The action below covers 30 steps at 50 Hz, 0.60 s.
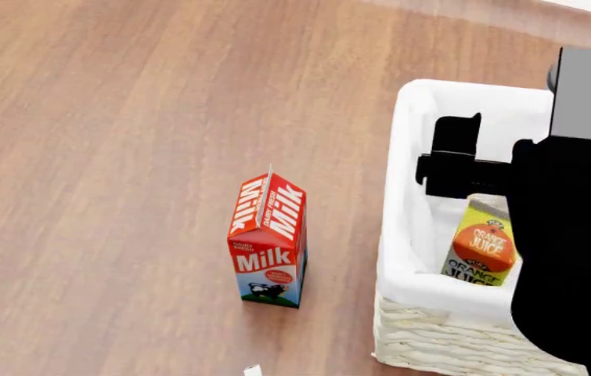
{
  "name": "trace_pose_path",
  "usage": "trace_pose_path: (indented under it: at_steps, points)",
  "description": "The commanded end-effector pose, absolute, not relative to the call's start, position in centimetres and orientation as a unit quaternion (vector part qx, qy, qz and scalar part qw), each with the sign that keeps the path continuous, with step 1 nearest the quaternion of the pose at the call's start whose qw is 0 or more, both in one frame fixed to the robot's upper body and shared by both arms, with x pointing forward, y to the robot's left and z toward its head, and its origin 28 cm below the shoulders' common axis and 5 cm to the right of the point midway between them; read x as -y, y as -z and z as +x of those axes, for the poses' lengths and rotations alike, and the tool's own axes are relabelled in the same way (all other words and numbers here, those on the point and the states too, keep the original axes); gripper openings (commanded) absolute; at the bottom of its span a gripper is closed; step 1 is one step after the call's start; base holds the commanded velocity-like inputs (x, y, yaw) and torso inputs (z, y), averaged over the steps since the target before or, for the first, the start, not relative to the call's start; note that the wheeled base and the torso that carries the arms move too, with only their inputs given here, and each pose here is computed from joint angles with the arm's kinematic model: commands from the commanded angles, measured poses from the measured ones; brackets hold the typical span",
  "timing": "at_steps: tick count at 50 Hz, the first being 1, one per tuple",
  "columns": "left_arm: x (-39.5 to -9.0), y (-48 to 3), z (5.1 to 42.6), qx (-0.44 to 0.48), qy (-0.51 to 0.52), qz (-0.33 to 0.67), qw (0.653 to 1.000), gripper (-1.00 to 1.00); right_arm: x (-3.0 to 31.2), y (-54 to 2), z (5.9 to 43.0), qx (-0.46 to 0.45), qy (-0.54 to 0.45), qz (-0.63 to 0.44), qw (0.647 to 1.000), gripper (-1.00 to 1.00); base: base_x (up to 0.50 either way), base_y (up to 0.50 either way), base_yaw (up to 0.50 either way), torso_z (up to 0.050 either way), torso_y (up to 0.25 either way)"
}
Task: Pick up the orange juice, and put it in the basket.
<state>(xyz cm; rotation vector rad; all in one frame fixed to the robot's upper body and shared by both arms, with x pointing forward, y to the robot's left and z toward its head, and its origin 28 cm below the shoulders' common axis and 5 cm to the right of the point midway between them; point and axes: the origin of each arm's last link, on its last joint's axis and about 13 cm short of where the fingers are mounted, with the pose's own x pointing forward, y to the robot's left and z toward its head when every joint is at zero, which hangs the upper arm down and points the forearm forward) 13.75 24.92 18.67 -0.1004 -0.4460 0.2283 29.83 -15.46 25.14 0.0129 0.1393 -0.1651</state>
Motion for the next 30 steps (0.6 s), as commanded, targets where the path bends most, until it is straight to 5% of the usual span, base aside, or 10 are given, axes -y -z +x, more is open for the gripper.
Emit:
trace_pose_path:
  at_steps: [1,30]
  points:
    - [-25.1,-18.6,14.1,0.224,-0.108,-0.046,0.967,1.0,14.4,-27.0,27.0,0.024,0.057,-0.003,0.998,1.0,0.0,0.0,0.0,0.0,0.0]
    - [-24.9,-18.7,14.0,0.223,-0.101,-0.042,0.969,1.0,13.1,-24.1,20.7,0.164,0.088,-0.123,0.975,1.0,0.0,0.0,0.0,0.0,0.0]
